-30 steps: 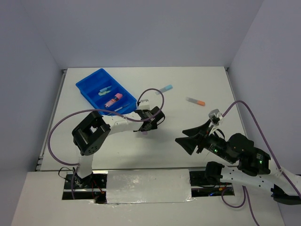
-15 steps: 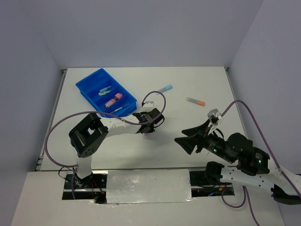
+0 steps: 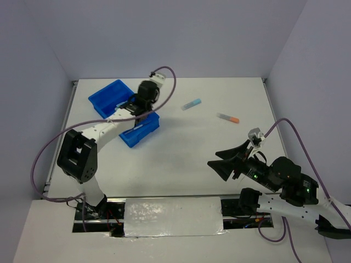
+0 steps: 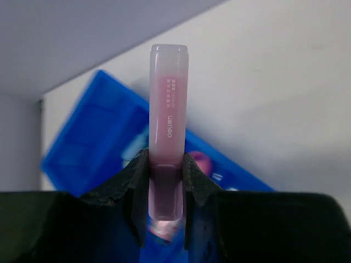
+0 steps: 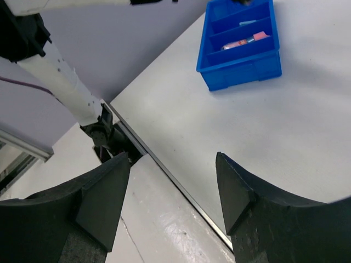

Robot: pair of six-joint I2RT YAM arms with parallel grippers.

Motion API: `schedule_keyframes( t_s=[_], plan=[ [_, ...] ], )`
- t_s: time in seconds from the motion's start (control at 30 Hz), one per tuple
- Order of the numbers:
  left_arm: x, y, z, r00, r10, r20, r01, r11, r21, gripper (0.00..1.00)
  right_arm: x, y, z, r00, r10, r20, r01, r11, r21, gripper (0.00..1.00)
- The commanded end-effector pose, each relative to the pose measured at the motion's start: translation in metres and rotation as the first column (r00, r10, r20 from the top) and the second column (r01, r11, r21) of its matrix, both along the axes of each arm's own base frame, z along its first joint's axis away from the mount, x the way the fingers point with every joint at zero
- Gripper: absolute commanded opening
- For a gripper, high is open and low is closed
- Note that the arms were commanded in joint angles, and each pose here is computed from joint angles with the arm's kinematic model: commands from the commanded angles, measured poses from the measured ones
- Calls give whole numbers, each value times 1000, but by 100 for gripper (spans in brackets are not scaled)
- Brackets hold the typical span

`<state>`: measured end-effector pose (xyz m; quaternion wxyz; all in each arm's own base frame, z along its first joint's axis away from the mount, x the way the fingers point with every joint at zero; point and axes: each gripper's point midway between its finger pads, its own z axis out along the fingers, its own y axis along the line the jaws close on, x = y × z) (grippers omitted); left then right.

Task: Sort the stationery into containers
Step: Place the stationery in the storage box.

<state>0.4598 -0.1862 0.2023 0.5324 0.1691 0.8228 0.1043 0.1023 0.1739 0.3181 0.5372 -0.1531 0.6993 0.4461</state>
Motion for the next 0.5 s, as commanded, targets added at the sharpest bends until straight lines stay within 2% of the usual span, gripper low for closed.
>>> schedule_keyframes(
  t_s=[0.0, 0.07, 0.2, 0.3, 0.47],
  plan=[
    [55, 82, 22, 984, 74, 164, -110, 969, 222, 2, -2, -2, -2, 1000, 11, -1, -11, 999, -31, 71],
    [70, 103, 15, 979, 64, 191, -120, 948, 296, 1, -6, -1, -7, 999, 32, -9, -32, 999, -42, 71],
    [103, 155, 4, 957, 132, 257, -212, 926, 314, 0, -7, -5, -16, 999, 29, -16, -30, 997, -65, 71],
    [122, 179, -17, 963, 141, 228, -204, 938, 280, 3, -7, -2, -17, 999, 39, -9, -40, 996, -86, 71],
    [134, 196, -58, 980, 127, 154, -174, 919, 354, 10, -5, 2, -7, 998, 54, 29, -50, 992, -118, 71]
  ],
)
